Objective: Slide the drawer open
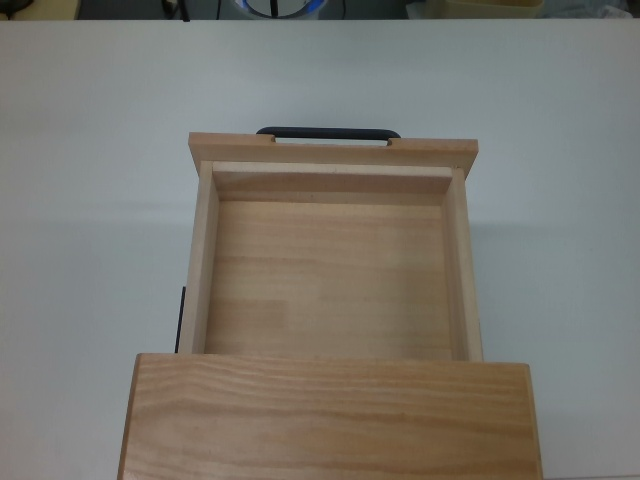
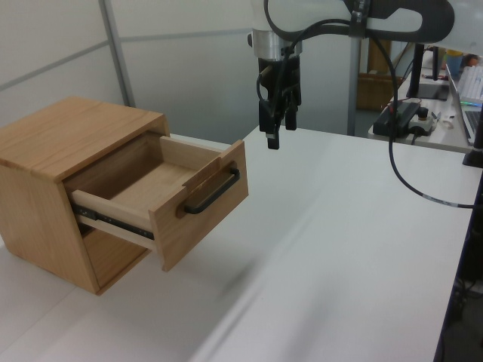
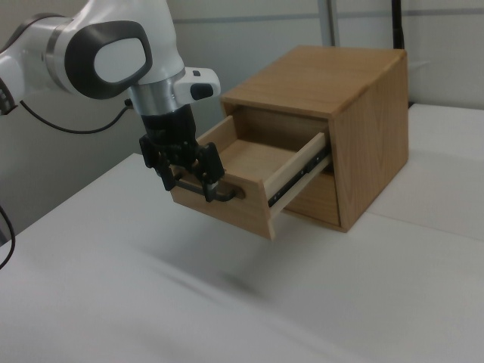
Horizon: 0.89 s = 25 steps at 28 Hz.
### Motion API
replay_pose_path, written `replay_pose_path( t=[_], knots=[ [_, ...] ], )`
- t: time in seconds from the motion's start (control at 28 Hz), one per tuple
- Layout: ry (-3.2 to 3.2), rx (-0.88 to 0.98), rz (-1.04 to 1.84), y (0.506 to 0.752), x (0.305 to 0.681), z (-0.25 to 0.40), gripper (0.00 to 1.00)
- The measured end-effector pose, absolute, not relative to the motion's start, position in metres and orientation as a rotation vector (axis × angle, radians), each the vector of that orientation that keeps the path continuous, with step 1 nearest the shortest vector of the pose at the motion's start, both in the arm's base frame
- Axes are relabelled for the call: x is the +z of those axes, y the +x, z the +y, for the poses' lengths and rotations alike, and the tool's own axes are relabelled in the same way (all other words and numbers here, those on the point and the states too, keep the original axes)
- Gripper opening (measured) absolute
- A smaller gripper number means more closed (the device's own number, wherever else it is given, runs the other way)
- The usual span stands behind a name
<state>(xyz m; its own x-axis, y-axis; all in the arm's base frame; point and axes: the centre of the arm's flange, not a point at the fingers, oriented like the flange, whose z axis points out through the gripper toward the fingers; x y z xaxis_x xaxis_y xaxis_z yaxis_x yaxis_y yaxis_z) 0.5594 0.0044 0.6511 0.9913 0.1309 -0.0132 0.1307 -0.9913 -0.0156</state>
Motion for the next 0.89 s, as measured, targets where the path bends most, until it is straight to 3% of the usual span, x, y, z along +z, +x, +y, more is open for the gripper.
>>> replay_pose_path(
  t=[0.89],
  knots=[
    [-3.117, 0.061, -0.206, 0.567, 0.637, 0.005, 1.00]
  ],
)
